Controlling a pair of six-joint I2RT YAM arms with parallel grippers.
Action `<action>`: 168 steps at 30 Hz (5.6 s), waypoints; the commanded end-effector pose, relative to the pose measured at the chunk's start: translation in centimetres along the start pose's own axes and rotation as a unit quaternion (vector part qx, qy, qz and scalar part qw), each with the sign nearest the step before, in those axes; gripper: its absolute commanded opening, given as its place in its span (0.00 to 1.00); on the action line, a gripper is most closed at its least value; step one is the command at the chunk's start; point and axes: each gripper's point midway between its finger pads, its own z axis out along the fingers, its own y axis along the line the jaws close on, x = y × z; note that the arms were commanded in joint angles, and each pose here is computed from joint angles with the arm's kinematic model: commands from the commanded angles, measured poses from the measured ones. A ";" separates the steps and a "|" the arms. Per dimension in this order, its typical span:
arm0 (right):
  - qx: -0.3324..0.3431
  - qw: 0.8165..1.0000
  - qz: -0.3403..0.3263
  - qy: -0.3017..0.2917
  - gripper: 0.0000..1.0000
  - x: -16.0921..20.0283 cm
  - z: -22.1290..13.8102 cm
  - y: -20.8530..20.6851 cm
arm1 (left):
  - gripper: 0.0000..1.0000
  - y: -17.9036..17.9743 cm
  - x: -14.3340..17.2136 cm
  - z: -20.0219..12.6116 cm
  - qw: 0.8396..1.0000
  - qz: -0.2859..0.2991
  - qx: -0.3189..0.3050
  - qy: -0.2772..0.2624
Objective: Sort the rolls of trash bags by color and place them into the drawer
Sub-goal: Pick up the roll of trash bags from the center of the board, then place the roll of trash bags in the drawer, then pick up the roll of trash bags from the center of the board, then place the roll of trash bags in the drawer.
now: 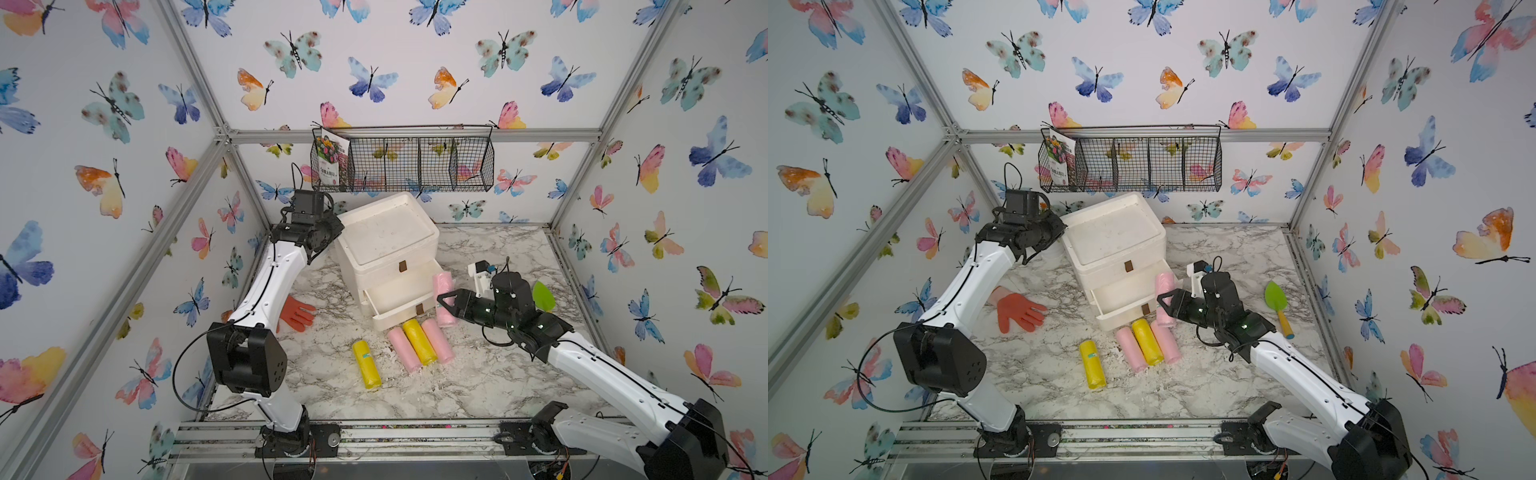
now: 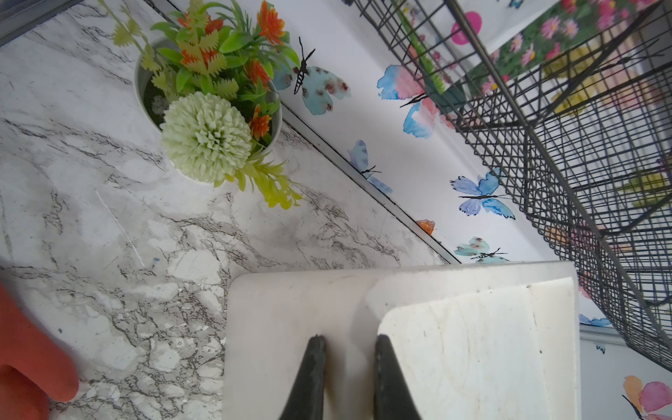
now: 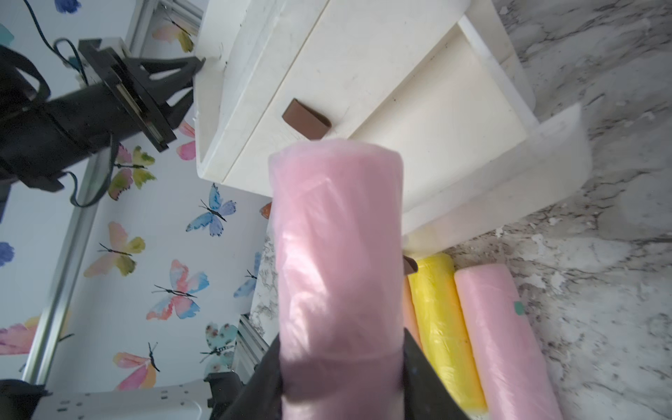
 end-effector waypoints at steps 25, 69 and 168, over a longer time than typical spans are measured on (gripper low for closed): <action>-0.012 0.961 0.232 -0.149 0.65 -4.1 7.1 2.2 | 0.00 0.3 7.0 2.0 0.991 -0.009 0.009 0.131; 0.245 0.936 -0.206 0.147 0.74 9.4 4.0 -13.2 | 0.30 1.7 6.3 2.4 0.989 0.042 -0.052 0.135; 0.121 0.991 -0.040 -0.029 0.69 2.5 1.8 -3.2 | 0.39 -0.9 5.9 0.7 0.988 -0.001 0.053 0.148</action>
